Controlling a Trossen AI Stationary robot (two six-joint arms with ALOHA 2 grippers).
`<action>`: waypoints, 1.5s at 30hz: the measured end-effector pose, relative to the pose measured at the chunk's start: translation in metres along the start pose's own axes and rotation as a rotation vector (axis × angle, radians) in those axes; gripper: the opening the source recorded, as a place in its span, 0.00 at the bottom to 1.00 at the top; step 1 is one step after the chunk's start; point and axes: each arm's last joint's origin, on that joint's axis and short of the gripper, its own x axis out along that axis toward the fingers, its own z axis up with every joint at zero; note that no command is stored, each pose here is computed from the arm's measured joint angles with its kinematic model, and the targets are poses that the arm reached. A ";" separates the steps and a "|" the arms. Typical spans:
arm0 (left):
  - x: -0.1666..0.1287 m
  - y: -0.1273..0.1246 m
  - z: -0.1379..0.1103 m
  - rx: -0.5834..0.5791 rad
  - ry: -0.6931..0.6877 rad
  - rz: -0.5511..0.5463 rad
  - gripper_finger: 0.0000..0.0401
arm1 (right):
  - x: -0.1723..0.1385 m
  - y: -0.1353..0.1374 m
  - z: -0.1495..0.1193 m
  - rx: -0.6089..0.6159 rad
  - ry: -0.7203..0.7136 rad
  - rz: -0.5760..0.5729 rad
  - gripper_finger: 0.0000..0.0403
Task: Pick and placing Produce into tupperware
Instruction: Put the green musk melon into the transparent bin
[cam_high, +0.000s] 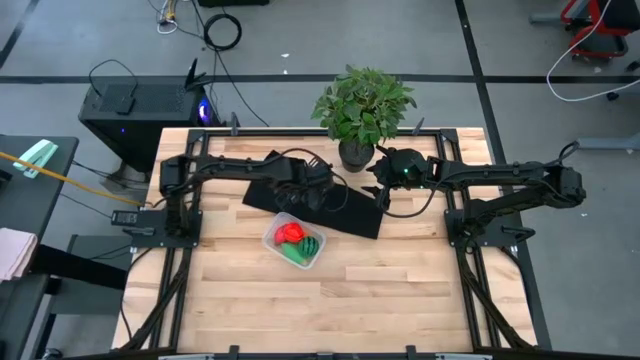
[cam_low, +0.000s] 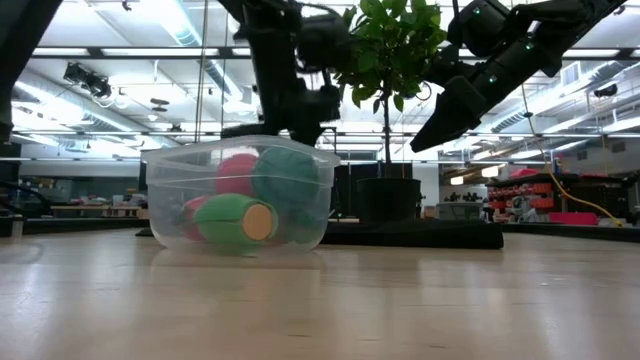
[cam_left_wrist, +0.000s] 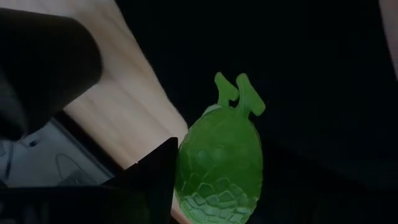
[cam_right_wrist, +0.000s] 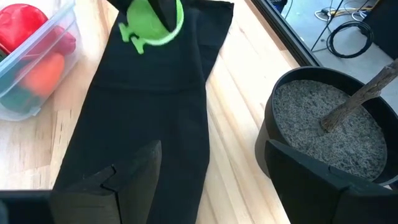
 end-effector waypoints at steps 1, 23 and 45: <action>-0.005 -0.001 0.001 -0.010 -0.002 0.010 0.52 | 0.000 0.000 0.000 0.000 0.000 0.000 0.72; -0.112 -0.067 0.038 -0.285 -0.131 0.035 0.52 | 0.000 0.000 0.001 0.008 -0.009 -0.001 0.72; -0.120 -0.107 0.057 -0.495 -0.156 -0.090 0.52 | 0.000 0.000 0.006 -0.001 -0.060 -0.006 0.72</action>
